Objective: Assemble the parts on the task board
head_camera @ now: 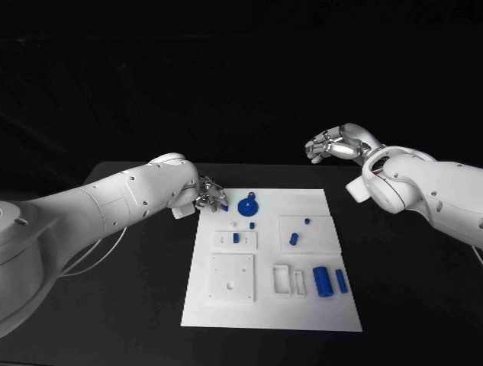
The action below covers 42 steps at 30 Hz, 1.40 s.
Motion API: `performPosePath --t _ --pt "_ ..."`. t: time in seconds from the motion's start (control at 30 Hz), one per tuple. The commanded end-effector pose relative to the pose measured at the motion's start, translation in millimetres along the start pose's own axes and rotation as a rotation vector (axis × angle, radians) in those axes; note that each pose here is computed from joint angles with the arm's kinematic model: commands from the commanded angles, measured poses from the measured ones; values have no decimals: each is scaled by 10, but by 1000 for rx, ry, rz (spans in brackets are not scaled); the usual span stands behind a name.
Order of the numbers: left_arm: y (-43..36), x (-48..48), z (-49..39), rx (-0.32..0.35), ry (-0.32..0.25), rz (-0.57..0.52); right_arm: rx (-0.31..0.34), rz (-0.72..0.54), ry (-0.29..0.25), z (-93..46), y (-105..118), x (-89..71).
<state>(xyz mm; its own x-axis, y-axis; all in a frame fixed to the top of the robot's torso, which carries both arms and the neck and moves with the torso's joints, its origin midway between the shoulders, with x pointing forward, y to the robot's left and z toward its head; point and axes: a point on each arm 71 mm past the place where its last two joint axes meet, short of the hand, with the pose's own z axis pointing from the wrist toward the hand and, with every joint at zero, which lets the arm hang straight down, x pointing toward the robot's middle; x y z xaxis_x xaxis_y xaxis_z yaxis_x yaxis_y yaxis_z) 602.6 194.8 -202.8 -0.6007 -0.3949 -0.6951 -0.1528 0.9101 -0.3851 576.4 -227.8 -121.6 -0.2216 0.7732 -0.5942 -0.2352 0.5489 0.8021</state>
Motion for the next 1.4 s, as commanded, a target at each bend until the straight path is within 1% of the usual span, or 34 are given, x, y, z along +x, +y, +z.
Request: performPosePath --t 0.03,0.43,0.53,0.7,0.83,0.93,1.03,1.2,1.3,1.4 --pt "-6 44 6 11 32 -13 -11 -3 11 1 10 10" --pt "7 31 -1 19 16 -49 -11 -3 11 0 7 6" --pt "10 29 -6 24 12 -73 -11 -3 11 0 6 5" --pt "27 23 -31 35 -13 -92 -10 -3 10 -3 3 -1" --pt "47 33 -87 59 -43 -107 -8 -4 7 -9 -6 -13" --pt "71 43 -152 82 -75 -122 -6 -4 4 -17 -16 -28" --pt "94 56 -201 96 -90 -129 -5 -5 2 -23 -23 -39" --pt "158 68 -292 113 -118 -143 -3 -4 0 -32 -30 -52" --pt "188 93 -354 124 -128 -133 -4 -3 1 -38 -29 -52" --pt "201 128 -408 134 -137 -124 -4 -3 1 -45 -26 -52"
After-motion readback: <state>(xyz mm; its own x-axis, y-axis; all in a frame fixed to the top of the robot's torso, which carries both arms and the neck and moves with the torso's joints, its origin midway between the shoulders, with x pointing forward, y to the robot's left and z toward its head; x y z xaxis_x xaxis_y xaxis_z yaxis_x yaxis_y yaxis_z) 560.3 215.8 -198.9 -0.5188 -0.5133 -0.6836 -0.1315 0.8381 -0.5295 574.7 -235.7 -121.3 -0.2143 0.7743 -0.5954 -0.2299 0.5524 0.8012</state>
